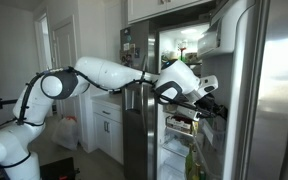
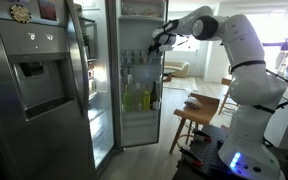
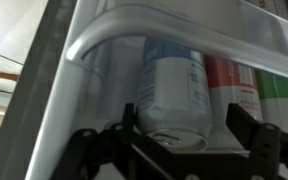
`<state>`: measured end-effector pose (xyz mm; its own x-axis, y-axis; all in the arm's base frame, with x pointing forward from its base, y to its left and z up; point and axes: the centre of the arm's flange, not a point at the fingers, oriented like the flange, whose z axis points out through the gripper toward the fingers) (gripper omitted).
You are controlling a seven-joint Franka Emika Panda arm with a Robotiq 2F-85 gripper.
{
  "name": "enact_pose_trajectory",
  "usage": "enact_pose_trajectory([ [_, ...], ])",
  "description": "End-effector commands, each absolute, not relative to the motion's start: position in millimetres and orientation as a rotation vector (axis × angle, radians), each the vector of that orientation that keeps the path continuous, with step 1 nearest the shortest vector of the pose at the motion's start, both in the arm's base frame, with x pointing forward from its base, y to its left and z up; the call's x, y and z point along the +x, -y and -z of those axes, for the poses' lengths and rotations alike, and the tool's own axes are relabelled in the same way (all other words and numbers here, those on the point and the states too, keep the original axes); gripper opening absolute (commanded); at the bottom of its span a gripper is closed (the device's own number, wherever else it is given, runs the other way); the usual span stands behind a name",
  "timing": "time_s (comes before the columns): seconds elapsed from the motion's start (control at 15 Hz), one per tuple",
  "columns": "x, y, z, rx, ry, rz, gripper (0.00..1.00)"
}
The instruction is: Pick up the blue can from the stool and put it in the fridge
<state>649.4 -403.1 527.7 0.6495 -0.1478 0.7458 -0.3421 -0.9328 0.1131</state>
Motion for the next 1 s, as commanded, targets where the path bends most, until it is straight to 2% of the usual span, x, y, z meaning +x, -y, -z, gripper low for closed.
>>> enact_pose_trajectory([
  [0.0, 661, 405, -542, 2.612, 0.410, -1.165, 1.00],
  [0.4, 660, 394, -551, 2.546, 0.461, -1.155, 1.00],
  [0.93, 666, 324, -563, 2.463, 0.503, -1.074, 1.00],
])
